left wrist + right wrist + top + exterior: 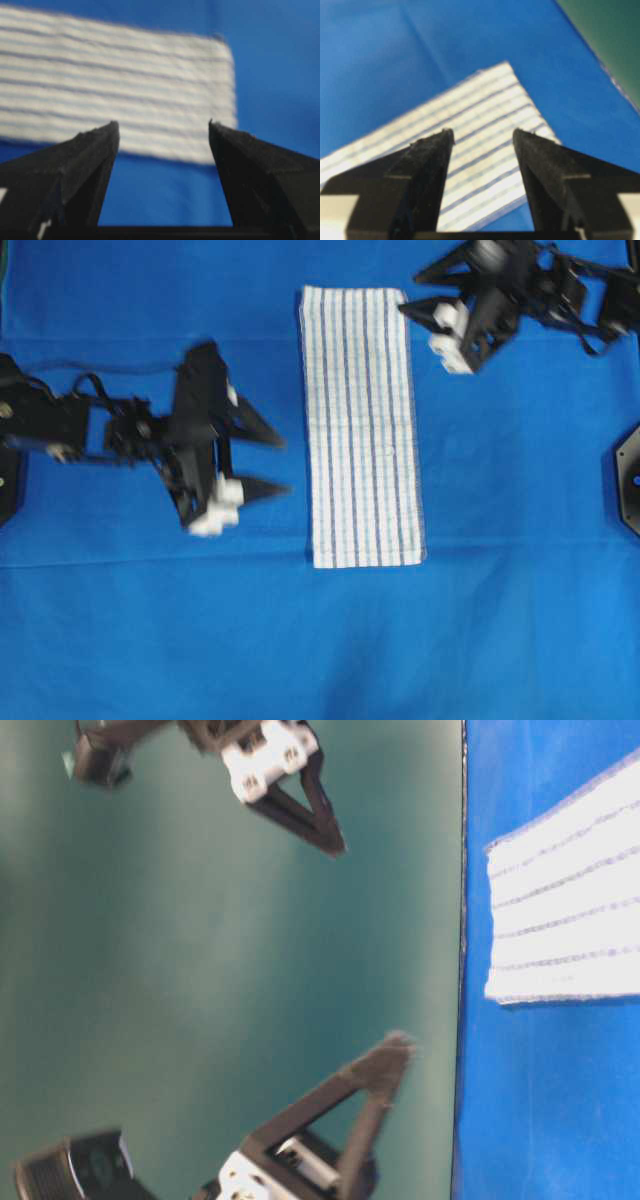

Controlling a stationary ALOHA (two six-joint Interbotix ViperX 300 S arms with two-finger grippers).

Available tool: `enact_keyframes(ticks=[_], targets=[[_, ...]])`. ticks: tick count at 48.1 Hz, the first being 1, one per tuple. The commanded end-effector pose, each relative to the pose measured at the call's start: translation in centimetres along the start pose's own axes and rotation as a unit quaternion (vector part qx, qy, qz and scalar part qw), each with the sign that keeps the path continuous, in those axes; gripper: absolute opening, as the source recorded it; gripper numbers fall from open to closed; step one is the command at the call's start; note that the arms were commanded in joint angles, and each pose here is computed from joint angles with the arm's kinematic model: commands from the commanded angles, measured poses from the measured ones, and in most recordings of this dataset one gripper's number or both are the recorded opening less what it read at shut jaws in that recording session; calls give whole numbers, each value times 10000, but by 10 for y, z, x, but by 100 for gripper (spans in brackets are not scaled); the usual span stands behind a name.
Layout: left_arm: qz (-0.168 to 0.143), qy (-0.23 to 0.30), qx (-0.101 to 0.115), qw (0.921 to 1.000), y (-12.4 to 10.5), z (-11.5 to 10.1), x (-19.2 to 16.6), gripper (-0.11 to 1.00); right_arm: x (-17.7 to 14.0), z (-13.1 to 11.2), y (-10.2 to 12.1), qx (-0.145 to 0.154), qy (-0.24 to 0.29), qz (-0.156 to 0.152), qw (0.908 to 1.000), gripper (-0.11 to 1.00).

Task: Fold the blue towel.

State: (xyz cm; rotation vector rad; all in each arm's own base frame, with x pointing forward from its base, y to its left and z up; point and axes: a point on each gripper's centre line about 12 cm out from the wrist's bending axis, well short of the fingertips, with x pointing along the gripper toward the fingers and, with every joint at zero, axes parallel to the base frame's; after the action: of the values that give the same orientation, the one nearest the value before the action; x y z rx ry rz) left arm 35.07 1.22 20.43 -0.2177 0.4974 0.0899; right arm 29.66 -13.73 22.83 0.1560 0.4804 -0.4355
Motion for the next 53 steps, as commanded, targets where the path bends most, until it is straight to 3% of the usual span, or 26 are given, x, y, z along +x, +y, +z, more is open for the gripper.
enact_keyframes(ticks=[1,11,23,30,39,53], targets=[[196,-753,-86,9969,22,18,-19,65,-22,5,7,-42,-453,167,9988,57],[609,-1380,-190,9884,57,17,-39,65,-43,-9,10,-18,-700,276,9972,57],[723,-1275,-215,9890,66,15,-28,65,-36,-9,4,24,-644,187,9977,57],[874,-1218,-281,9883,78,17,-18,65,-25,-7,-6,75,-531,24,9986,57],[1239,-1144,-433,9847,110,22,1,65,-4,-6,-27,180,-331,-272,9989,57],[1745,-646,-741,9797,165,8,41,70,44,-35,-59,416,362,-623,9965,58]])
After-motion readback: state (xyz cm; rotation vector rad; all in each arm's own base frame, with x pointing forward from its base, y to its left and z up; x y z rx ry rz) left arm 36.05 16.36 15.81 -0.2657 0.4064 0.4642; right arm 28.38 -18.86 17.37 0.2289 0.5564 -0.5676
